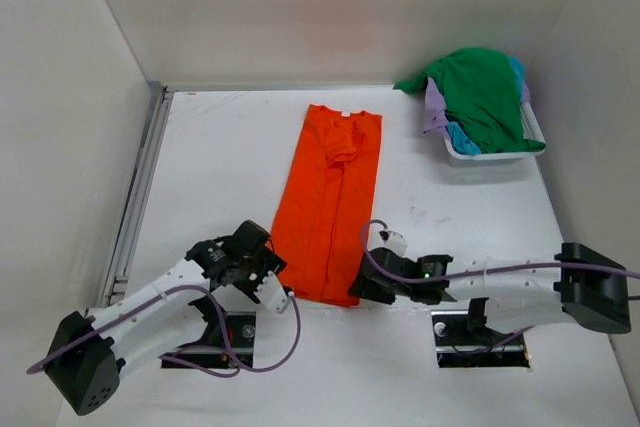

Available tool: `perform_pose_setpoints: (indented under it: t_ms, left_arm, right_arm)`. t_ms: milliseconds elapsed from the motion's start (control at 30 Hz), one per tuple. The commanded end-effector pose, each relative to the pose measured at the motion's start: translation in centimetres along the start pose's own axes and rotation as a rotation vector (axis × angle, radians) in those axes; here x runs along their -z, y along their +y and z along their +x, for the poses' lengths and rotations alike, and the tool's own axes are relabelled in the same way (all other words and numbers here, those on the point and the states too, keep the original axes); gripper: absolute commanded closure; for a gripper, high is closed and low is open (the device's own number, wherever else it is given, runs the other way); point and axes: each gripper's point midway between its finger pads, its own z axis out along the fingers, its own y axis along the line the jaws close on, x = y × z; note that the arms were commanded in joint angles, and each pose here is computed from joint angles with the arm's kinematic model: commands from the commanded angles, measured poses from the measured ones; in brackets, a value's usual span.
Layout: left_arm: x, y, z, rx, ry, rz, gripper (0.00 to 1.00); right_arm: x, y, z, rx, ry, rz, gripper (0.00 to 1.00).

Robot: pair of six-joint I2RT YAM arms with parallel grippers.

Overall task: Fold and stack the t-shirts
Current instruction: Rotate the tshirt 90 degrees

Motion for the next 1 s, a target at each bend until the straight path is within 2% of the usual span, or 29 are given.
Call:
perform_pose_setpoints:
  t_ms: [0, 133, 233, 267, 400, 500, 767, 967]
  left_arm:
    - [-1.5, 0.7, -1.4, -0.090, -0.055, -0.022, 0.43]
    - [-2.1, 0.3, -2.5, -0.097, -0.084, -0.023, 0.47]
    - [-2.4, -0.4, -3.7, -0.094, -0.125, -0.023, 0.53]
    - [-2.4, -0.4, -3.8, -0.096, -0.127, -0.022, 0.54]
    - [-2.6, -0.8, -4.7, -0.086, -0.148, -0.016, 0.69]
    - [-2.5, -0.9, -5.7, -0.081, -0.164, -0.009, 0.74]
    - [-2.0, -1.9, -8.4, -0.059, -0.205, 0.015, 0.73]
    - [-1.8, -1.9, -9.1, -0.044, -0.215, 0.006, 0.70]
  right_arm:
    - [2.0, -1.1, -0.3, -0.008, -0.028, 0.052, 0.49]
    - [5.7, -1.5, -2.1, 0.043, -0.121, 0.136, 0.52]
    - [7.4, 0.7, -3.3, 0.096, -0.164, 0.166, 0.56]
    - [7.3, 1.3, -3.3, 0.109, -0.162, 0.163, 0.57]
    - [5.1, 4.7, -2.1, 0.203, -0.105, 0.134, 0.58]
    - [3.2, 6.4, -1.0, 0.258, -0.071, 0.140, 0.55]
    - [0.9, 6.5, 0.2, 0.293, -0.027, 0.226, 0.55]
    - [0.5, 3.8, 1.2, 0.276, 0.009, 0.296, 0.57]
